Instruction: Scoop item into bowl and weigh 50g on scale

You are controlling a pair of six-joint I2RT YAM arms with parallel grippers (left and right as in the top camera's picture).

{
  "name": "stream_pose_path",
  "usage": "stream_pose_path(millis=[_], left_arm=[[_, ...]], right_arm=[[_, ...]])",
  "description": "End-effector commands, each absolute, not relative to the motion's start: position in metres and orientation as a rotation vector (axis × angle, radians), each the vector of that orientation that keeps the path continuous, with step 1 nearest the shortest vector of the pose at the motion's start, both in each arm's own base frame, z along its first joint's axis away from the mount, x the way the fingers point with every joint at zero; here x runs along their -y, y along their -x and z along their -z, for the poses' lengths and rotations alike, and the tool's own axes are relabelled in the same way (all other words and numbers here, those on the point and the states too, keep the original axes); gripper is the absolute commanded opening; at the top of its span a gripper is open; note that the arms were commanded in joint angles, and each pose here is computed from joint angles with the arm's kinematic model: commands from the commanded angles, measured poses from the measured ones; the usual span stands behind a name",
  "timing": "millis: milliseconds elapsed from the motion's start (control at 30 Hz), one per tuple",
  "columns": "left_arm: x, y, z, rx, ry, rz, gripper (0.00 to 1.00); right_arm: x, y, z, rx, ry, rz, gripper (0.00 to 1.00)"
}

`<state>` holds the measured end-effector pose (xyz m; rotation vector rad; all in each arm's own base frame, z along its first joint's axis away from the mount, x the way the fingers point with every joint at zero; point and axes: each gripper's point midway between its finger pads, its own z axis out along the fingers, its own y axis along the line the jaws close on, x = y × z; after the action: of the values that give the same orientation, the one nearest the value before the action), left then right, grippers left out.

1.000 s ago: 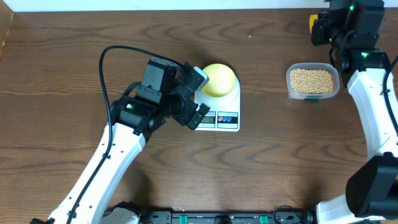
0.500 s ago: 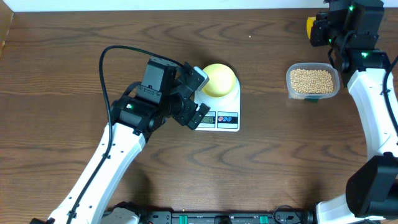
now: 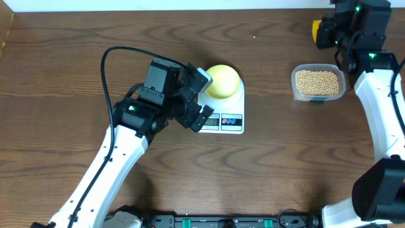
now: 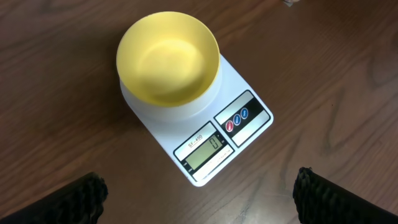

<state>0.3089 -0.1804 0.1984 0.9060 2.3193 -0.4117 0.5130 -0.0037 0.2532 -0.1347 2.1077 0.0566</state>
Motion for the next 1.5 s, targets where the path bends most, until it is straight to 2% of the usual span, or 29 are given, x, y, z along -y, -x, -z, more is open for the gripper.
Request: stream_pose_path(millis=[0,267,600,1000,1467], left_arm=[[0.181,-0.307,-0.193,-2.326,-0.929,0.417,0.98],[0.181,-0.307,-0.193,-2.326,-0.929,0.417,0.98],[0.181,-0.307,-0.193,-2.326,-0.929,0.417,0.98],[0.181,-0.307,-0.193,-2.326,-0.929,0.417,0.98],[0.181,-0.307,-0.193,-2.326,-0.929,0.417,0.97]], right_arm=[[0.011,-0.511,-0.282,-2.085,0.106,-0.060,0.01],[0.024,-0.494,-0.301,-2.164,0.066,-0.056,0.01],[0.036,-0.479,-0.284,-2.261,0.028,-0.056,0.01],[0.036,-0.459,-0.229,-2.484,0.001,-0.079,0.01],[0.050,-0.465,-0.170,-2.634,-0.040,0.001,0.01]])
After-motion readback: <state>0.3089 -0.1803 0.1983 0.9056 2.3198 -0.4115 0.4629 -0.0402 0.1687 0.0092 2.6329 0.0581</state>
